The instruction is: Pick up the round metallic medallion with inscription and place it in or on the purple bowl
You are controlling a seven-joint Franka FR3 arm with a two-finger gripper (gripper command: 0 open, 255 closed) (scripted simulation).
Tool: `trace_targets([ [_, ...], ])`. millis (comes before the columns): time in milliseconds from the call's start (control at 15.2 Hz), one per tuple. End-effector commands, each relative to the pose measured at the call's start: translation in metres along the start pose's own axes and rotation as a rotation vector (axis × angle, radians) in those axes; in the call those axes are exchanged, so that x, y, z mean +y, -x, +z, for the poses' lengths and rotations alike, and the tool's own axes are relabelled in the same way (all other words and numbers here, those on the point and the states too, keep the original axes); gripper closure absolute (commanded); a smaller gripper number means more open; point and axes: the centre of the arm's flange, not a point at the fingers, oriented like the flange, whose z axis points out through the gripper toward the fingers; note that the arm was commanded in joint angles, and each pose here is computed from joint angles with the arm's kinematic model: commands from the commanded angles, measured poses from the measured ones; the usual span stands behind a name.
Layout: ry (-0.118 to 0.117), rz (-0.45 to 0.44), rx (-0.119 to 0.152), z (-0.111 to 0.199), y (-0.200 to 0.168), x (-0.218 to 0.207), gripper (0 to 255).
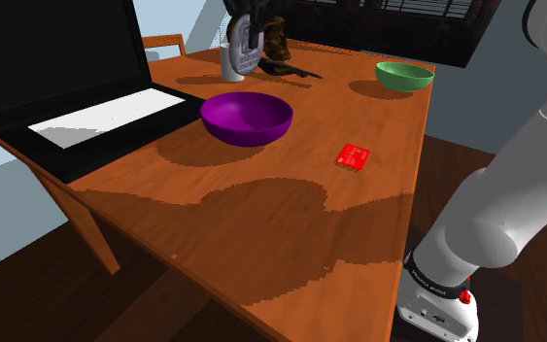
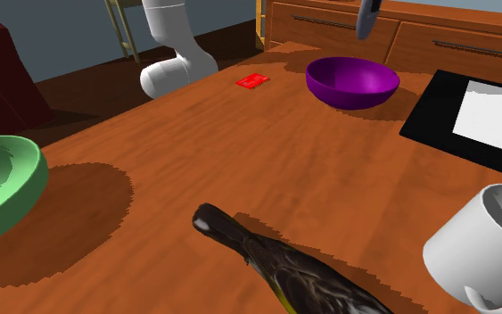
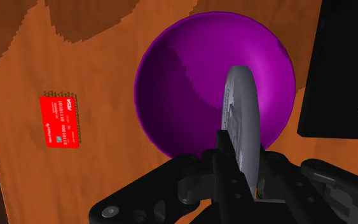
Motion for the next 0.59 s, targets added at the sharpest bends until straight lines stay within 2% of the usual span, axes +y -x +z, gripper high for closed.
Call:
trace_targets([
  [0, 0.0, 0.0, 0.0, 0.009, 0.0, 0.001, 255],
  [528, 0.0, 0.0, 0.0, 0.051, 0.0, 0.003, 255],
])
